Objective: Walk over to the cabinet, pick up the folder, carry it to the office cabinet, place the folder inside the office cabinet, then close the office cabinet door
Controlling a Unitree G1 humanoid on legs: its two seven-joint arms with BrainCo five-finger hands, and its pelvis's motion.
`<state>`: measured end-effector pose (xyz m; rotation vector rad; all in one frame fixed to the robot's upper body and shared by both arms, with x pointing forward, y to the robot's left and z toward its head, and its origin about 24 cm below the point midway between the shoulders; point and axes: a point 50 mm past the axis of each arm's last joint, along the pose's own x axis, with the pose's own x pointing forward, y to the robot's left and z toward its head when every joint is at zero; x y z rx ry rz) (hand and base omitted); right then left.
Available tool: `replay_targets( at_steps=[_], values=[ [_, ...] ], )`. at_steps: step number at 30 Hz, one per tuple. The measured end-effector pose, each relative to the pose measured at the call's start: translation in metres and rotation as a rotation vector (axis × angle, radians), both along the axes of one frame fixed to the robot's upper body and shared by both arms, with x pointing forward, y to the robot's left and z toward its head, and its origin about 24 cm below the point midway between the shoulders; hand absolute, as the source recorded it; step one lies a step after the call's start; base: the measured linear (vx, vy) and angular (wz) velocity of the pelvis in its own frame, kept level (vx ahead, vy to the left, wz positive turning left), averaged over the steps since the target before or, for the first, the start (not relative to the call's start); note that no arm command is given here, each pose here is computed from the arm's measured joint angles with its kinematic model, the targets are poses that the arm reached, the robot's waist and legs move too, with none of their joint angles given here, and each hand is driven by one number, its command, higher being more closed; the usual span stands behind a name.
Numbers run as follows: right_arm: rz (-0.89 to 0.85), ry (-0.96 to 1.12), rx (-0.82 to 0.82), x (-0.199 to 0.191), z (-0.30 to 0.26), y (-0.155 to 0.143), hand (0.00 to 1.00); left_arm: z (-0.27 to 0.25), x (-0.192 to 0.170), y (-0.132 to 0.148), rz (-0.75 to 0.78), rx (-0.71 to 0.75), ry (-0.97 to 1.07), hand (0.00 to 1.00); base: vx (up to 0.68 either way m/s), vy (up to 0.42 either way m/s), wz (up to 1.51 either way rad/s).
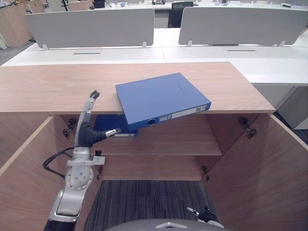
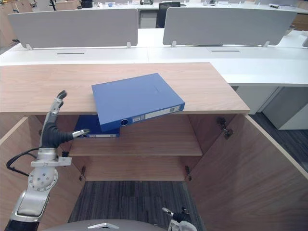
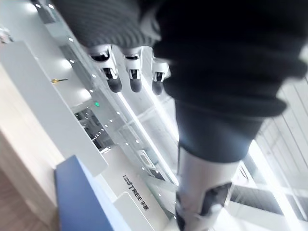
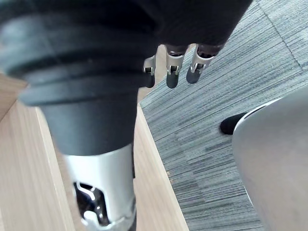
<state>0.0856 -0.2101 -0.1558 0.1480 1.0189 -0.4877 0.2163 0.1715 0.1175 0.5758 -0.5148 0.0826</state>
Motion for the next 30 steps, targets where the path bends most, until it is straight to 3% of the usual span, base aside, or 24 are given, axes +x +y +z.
replay_targets(
  at_steps=[6,16,21,30],
  values=[
    [0.009,0.021,-0.016,0.0,-0.001,-0.007,0.0,-0.002,0.01,-0.021,-0.082,0.271,-0.033,0.0,-0.02,-0.002,-0.01],
    [0.012,0.072,-0.035,-0.012,-0.003,-0.016,0.0,-0.012,0.022,-0.047,-0.087,0.537,-0.088,0.0,0.0,0.001,0.0],
    [0.011,0.075,-0.034,-0.013,-0.003,-0.017,0.0,-0.023,0.025,-0.053,-0.071,0.634,-0.075,0.0,0.0,0.0,0.0],
    [0.003,0.086,-0.022,-0.013,-0.004,-0.016,0.0,-0.035,0.034,-0.054,-0.009,0.658,-0.02,0.0,0.0,0.0,0.0]
  ],
)
